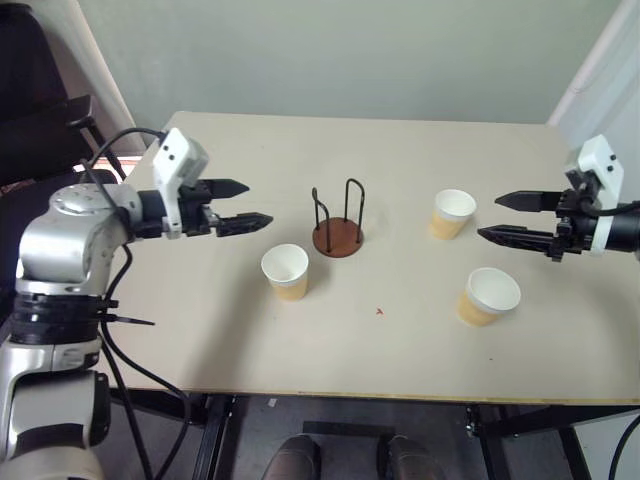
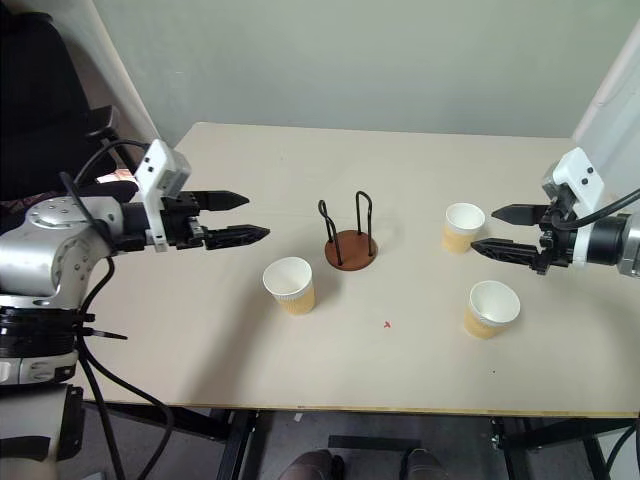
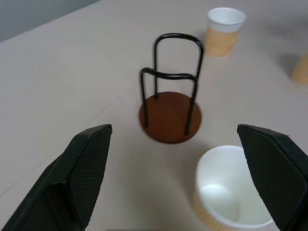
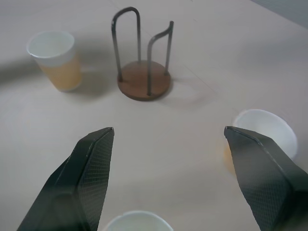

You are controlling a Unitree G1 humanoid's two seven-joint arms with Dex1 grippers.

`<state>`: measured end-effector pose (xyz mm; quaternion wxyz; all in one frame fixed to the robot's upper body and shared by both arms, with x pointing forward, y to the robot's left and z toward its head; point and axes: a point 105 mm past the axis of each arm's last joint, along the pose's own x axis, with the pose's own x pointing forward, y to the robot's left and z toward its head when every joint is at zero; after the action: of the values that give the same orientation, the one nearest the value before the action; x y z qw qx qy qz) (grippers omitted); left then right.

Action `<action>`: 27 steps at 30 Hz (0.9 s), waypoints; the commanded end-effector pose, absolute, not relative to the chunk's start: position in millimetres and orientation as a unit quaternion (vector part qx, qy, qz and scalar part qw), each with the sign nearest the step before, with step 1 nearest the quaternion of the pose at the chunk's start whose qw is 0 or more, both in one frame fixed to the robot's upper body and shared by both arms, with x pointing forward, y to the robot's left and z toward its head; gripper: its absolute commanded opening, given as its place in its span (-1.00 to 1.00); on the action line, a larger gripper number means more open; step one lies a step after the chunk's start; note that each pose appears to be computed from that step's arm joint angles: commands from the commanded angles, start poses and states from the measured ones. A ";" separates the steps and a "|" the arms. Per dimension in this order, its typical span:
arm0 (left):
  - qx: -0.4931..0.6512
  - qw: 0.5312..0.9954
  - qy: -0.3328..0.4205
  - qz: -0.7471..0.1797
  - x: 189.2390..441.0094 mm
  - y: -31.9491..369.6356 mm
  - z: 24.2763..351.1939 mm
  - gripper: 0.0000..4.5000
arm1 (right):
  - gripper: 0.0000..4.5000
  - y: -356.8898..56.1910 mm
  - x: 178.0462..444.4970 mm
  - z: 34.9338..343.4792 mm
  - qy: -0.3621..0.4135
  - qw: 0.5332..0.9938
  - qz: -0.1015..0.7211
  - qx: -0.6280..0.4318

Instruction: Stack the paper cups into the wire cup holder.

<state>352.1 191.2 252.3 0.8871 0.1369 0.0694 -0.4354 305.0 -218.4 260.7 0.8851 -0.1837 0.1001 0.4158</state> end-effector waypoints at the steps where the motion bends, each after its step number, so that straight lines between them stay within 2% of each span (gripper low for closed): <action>1: 0.139 0.895 0.056 -0.421 358.6 176.4 268.3 1.00 | 0.68 -221.9 297.8 281.0 0.070 0.890 0.402 -0.201; 12: 0.150 0.869 0.105 -0.460 356.8 140.0 248.1 1.00 | 0.68 -224.7 296.8 282.9 0.068 0.894 0.393 -0.206; 19: 0.166 0.869 0.105 -0.454 373.2 132.1 251.4 1.00 | 0.68 -226.7 292.9 284.4 0.068 0.897 0.385 -0.206; 27: 0.174 0.854 0.123 -0.474 380.4 119.7 240.2 1.00 | 0.68 -220.6 287.7 287.5 0.063 0.891 0.400 -0.204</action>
<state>378.5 123.0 222.3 0.8534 0.1570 0.1527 -0.4729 295.7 -224.0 269.3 0.8939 -0.1871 0.0940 0.3963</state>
